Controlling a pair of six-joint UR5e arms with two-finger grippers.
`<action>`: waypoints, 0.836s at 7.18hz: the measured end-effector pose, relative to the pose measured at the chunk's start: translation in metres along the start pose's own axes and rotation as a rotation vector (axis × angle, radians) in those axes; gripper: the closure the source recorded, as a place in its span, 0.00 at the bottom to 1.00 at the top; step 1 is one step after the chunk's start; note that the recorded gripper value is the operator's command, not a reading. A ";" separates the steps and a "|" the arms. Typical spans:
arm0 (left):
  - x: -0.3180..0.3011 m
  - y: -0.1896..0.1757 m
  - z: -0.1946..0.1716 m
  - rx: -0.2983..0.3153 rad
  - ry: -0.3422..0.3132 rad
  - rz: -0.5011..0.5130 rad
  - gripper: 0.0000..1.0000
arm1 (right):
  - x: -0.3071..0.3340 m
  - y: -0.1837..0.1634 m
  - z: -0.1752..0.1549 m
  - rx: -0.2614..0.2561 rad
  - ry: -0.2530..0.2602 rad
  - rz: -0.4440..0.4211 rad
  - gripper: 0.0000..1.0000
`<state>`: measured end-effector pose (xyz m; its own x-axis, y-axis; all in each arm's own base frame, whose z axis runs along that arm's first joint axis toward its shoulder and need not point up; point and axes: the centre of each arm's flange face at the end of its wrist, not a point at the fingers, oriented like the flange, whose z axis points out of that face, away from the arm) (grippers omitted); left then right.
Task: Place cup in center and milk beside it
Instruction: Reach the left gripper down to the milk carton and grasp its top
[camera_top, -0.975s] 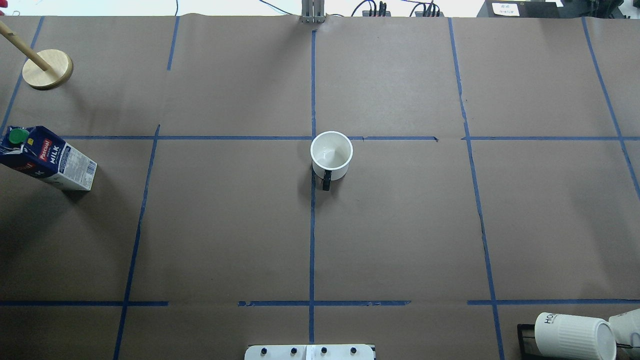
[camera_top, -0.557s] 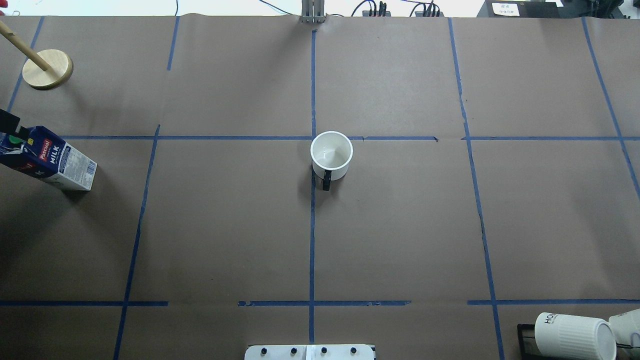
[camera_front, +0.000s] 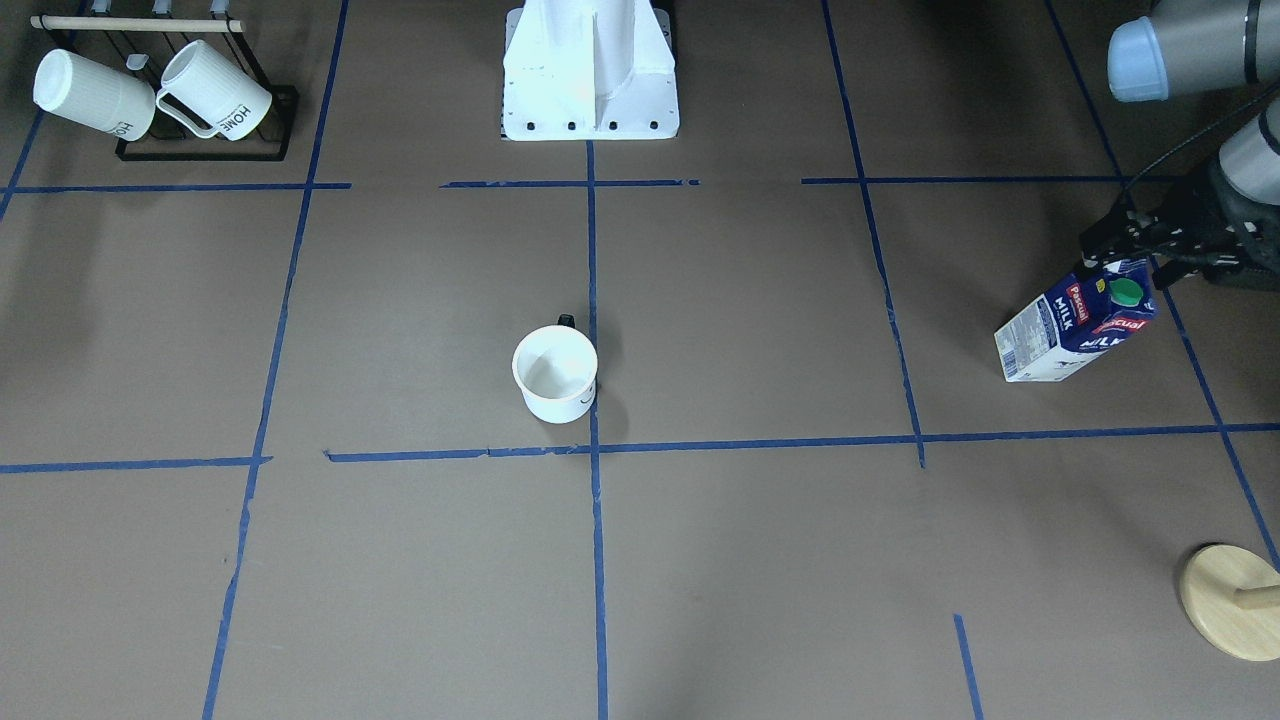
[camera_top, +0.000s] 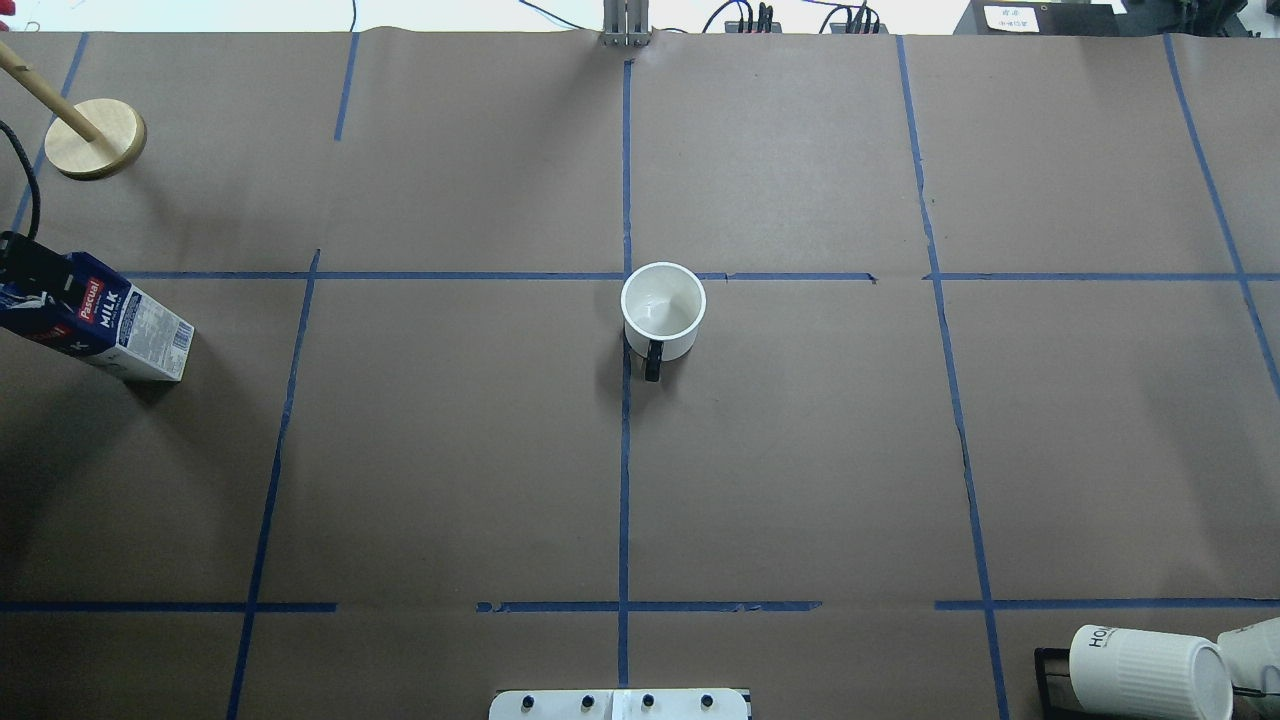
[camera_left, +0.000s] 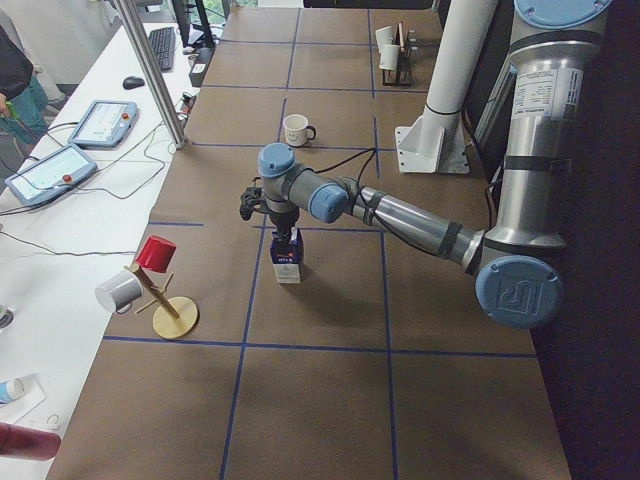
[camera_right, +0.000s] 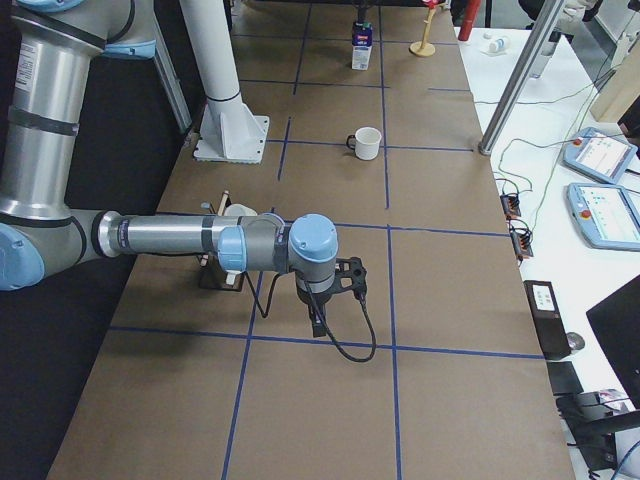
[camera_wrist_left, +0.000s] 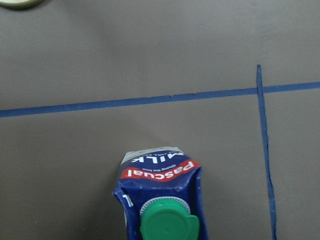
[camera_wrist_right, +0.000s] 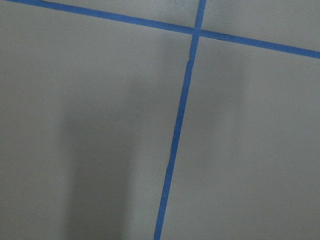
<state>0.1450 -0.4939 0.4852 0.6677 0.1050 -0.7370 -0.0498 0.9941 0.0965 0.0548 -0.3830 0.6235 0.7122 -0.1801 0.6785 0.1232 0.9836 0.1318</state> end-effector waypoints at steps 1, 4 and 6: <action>0.000 0.000 0.006 -0.001 -0.012 0.006 0.49 | 0.000 0.000 0.000 0.000 0.000 -0.001 0.00; 0.007 -0.003 0.009 0.004 -0.014 0.020 0.56 | 0.000 0.000 0.000 -0.001 0.000 -0.002 0.00; 0.029 -0.019 -0.003 0.029 -0.001 0.038 0.56 | 0.000 0.000 0.000 -0.001 0.000 -0.002 0.00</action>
<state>0.1630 -0.5101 0.4597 0.6666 0.1430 -0.7316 -0.0541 0.9881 0.1438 0.0548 -0.3830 0.6241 0.7119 -0.1819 0.6783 0.1250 0.9833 0.1325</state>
